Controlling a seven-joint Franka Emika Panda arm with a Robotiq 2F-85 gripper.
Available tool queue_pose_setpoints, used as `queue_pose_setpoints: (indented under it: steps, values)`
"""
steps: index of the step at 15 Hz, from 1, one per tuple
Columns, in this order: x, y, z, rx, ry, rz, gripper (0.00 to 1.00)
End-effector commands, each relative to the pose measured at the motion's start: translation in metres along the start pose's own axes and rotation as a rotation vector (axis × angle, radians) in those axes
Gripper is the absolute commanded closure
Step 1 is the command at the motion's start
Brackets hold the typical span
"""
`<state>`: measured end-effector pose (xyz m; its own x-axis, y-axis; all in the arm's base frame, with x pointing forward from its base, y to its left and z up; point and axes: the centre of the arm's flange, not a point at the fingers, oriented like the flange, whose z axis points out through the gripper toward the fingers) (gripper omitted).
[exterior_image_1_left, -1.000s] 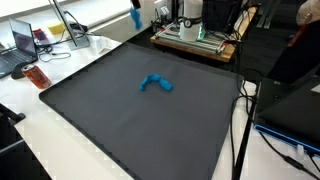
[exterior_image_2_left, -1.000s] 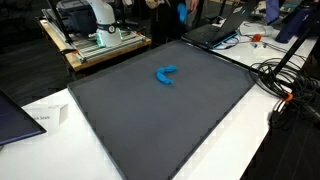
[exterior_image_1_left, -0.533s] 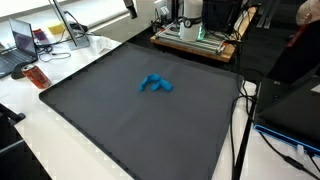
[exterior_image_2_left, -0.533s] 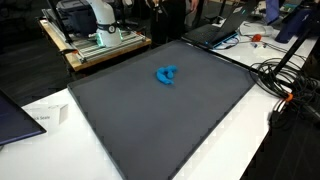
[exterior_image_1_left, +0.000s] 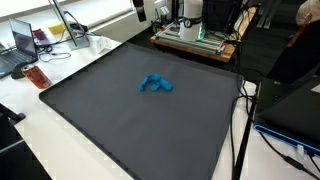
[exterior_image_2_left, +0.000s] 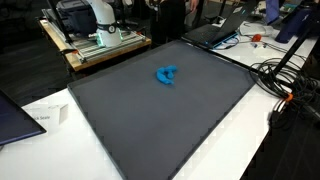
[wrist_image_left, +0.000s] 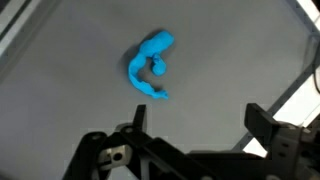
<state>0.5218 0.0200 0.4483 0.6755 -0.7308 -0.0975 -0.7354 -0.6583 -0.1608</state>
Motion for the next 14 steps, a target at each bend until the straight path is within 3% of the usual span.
queue_pose_setpoints:
  steps: [1,8,14]
  values:
    - [-0.016,-0.032,-0.002,-0.151,-0.024,0.005,0.00]
    - [-0.023,-0.068,0.041,-0.303,0.020,0.031,0.00]
    - [-0.025,-0.092,0.101,-0.400,0.009,-0.051,0.00]
